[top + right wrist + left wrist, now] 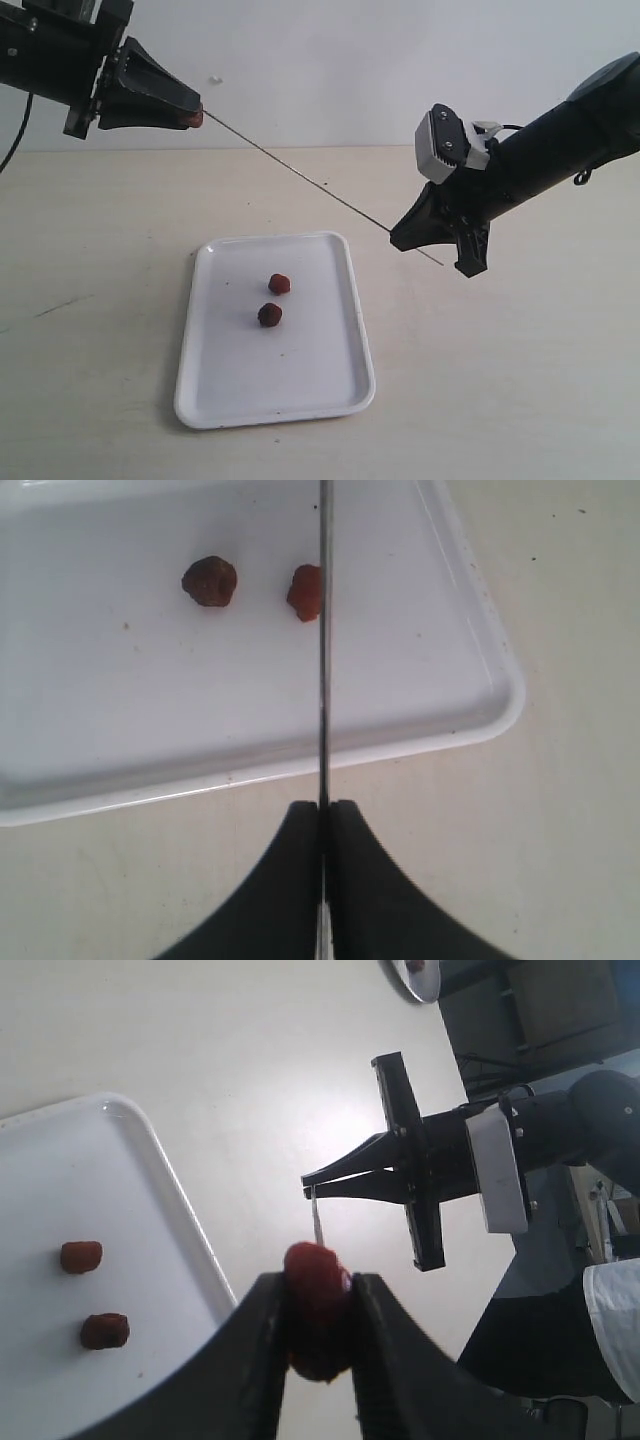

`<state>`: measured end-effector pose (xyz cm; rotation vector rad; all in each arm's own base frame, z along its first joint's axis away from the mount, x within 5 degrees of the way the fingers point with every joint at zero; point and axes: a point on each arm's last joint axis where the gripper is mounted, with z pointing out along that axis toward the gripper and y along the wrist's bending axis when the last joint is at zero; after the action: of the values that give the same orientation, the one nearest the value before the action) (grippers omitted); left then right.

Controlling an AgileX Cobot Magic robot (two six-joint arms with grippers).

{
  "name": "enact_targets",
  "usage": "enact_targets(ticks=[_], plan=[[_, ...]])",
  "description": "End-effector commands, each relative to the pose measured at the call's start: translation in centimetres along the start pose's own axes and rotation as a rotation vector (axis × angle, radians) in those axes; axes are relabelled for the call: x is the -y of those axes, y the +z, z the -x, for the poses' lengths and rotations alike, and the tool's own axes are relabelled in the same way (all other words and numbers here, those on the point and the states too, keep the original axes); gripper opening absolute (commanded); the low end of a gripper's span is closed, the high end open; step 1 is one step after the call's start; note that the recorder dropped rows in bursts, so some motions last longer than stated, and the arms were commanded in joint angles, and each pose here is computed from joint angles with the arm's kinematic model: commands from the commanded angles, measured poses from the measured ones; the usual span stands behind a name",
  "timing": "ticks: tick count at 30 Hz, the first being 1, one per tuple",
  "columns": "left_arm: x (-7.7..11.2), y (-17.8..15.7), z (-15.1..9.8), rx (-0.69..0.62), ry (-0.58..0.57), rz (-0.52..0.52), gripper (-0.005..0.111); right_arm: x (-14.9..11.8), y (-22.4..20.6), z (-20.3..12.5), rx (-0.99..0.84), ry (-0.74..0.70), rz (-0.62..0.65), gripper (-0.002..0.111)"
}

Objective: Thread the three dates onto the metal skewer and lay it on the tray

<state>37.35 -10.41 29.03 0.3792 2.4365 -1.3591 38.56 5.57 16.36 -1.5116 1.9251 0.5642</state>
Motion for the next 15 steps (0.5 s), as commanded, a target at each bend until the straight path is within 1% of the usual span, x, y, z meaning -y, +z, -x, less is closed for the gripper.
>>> enact_targets(ticks=[1, 11, 15], plan=[[0.16, 0.33, 0.09, 0.006, 0.002, -0.021, 0.023, 0.09, -0.14, 0.31, 0.008, -0.014, -0.003, 0.000], [0.08, 0.26, 0.08, 0.003, 0.027, -0.013, 0.023, 0.06, -0.13, 0.23, -0.001, -0.020, 0.001, 0.000], [-0.35, -0.26, 0.17, 0.013, 0.020, -0.002, 0.023, 0.11, -0.14, 0.17, -0.007, -0.023, -0.005, 0.000]])
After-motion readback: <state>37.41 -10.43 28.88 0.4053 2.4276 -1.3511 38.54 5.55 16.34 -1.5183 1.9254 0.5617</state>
